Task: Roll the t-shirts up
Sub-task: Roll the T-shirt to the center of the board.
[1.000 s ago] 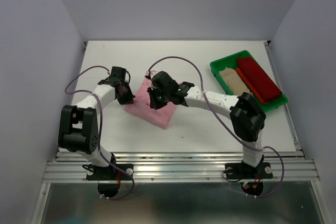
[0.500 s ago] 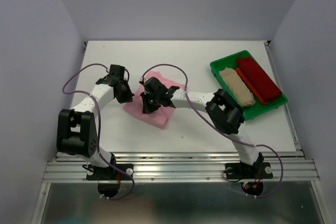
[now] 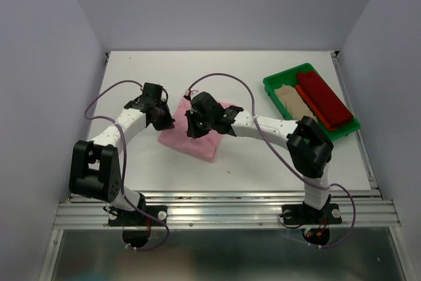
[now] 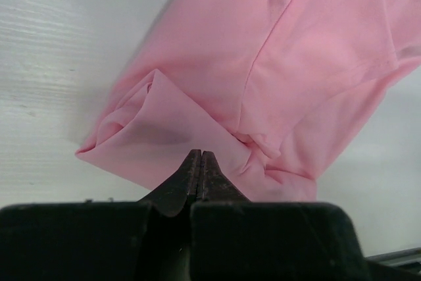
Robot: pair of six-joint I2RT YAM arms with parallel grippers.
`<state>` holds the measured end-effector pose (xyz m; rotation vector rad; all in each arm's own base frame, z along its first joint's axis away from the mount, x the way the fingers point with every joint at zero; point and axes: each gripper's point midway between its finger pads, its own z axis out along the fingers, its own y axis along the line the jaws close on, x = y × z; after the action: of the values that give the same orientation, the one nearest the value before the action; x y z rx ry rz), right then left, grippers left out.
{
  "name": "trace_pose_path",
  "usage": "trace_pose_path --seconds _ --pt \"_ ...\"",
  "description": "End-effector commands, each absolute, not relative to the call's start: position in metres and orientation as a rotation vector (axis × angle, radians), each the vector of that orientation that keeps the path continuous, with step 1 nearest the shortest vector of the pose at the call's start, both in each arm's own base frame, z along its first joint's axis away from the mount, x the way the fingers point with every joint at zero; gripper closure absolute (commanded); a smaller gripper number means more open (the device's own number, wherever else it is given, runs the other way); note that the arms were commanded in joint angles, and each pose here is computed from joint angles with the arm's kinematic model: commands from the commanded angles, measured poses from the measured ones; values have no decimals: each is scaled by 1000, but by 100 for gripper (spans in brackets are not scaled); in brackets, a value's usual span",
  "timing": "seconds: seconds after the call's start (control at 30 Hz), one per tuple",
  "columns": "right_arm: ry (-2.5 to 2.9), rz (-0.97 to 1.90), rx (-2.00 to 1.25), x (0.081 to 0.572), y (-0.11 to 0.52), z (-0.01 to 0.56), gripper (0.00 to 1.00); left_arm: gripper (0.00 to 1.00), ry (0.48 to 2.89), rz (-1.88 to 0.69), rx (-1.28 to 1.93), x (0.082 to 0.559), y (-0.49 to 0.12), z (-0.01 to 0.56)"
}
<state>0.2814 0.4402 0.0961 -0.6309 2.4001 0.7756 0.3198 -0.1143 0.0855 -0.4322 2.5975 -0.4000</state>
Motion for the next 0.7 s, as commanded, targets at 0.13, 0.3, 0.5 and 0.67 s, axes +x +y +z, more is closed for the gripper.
trace_pose_path --seconds 0.13,0.3,0.5,0.67 --pt "2470 737 -611 257 414 70 99 100 2637 -420 -444 322 -122 60" --pt "2551 636 -603 252 397 23 99 100 2674 -352 -459 320 -115 41" --pt "2541 607 -612 250 387 25 99 100 2676 -349 -458 320 -115 41" --pt "2407 642 -640 259 390 81 99 100 2601 -325 -429 336 -111 80"
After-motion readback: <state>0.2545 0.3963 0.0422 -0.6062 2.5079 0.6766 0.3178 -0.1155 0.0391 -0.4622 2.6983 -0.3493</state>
